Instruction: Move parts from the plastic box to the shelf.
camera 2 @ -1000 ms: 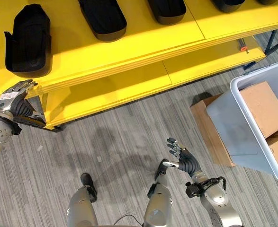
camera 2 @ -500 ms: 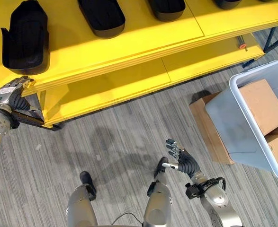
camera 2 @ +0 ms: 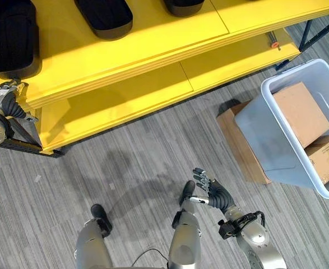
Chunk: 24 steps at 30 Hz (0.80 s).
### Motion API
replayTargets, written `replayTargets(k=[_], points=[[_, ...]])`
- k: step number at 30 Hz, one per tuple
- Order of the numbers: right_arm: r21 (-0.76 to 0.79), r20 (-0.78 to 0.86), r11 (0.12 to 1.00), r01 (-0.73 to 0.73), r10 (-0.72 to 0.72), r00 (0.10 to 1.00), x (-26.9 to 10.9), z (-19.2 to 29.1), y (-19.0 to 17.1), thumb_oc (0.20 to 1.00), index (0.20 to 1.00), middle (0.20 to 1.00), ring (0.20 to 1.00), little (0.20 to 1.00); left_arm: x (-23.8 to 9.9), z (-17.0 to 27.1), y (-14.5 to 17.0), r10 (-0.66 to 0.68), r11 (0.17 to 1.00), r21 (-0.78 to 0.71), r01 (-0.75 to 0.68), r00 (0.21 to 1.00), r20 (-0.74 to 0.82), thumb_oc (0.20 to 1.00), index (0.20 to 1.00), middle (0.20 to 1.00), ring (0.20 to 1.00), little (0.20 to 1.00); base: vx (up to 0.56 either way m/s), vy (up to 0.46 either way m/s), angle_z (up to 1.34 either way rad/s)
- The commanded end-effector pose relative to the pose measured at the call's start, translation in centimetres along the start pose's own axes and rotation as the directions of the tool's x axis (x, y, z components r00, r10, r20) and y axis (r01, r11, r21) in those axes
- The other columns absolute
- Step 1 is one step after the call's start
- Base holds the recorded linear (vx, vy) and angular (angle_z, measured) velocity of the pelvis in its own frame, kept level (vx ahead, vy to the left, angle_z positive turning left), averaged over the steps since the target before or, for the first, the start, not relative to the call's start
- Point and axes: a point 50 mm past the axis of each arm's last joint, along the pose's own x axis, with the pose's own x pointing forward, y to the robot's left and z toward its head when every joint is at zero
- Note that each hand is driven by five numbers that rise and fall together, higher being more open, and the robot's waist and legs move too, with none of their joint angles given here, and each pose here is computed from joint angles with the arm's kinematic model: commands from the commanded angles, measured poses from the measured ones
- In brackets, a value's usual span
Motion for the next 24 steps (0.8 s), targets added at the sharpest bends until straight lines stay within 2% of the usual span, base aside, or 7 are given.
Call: replayTargets(k=[1,24], points=[[-0.028,0.066,1.0,-0.007,0.009,0.998,-0.8,1.9,-0.8,1.0,1.0,1.0,1.0,1.0,0.4,-0.9,1.2,0.038,0.996,-0.077,-0.044,0.996,-0.077,1.0,1.0,1.0,1.0,1.0,0.0,0.0,0.0],[0.003,0.05,1.0,-0.028,0.028,0.998,-0.7,1.5,-0.6,1.0,1.0,1.0,1.0,1.0,1.8,2.6,3.3,0.037,0.997,-0.061,-0.035,0.999,0.03,1.0,1.0,1.0,1.0,1.0,0.0,-0.001,-0.02]])
